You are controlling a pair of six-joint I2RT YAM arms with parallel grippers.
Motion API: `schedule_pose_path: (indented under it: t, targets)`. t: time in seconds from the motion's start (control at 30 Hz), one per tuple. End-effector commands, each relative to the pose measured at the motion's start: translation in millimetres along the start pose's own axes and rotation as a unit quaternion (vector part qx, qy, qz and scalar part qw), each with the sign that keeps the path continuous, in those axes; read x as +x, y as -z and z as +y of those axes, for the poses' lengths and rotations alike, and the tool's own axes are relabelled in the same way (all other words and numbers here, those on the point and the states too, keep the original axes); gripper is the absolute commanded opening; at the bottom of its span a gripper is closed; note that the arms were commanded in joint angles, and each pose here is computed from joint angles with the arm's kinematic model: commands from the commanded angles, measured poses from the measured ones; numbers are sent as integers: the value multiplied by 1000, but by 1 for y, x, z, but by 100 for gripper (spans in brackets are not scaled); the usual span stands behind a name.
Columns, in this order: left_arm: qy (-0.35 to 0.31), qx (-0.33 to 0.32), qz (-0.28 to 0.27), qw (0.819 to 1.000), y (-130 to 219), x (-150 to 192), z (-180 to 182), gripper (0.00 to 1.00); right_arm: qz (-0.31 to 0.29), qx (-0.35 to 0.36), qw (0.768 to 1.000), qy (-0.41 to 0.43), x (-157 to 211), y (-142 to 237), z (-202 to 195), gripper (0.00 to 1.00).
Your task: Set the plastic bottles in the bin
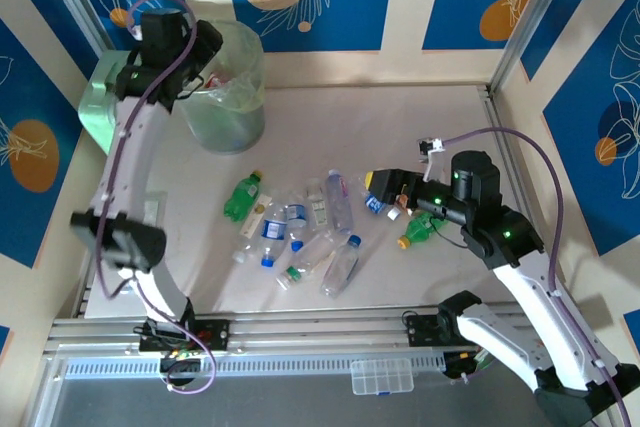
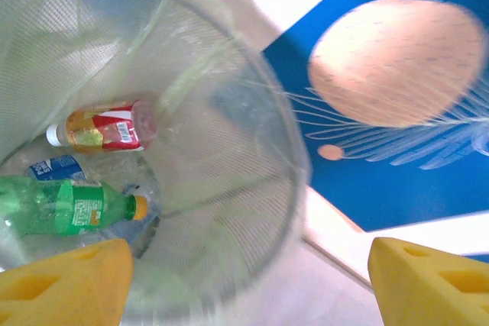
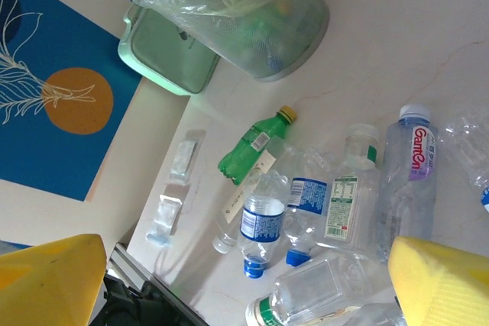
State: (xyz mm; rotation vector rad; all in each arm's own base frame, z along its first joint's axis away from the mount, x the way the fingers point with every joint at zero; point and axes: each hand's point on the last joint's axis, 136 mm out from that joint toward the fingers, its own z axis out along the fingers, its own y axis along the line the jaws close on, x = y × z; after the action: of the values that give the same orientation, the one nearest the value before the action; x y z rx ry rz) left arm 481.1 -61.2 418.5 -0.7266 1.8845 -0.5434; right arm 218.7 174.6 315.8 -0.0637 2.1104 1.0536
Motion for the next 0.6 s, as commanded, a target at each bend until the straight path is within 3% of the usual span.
schedule_pose_path:
  t: [0.0, 0.2, 0.3, 0.4, 0.47, 0.57]
  targets:
    - [-8, -15, -65, 998, 36, -25, 16, 80, -8, -9, 1000, 17, -4, 9, 10, 95]
    - [-16, 8, -54, 998, 85, 10, 32, 74, -4, -12, 1000, 24, 1, 10, 13, 95]
    - [-78, 50, -38, 995, 105, 42, 28, 68, 0, -8, 1000, 25, 3, 12, 12, 95]
    - [-155, 130, -10, 979, 122, 82, 22, 66, 8, 3, 1000, 24, 7, 14, 9, 95]
    - [-185, 163, 7, 969, 131, 104, 30, 70, 14, 14, 1000, 22, 10, 16, 5, 95]
    - [-203, 176, 44, 962, 135, 135, 50, 87, 20, 35, 999, 17, 15, 18, -4, 95]
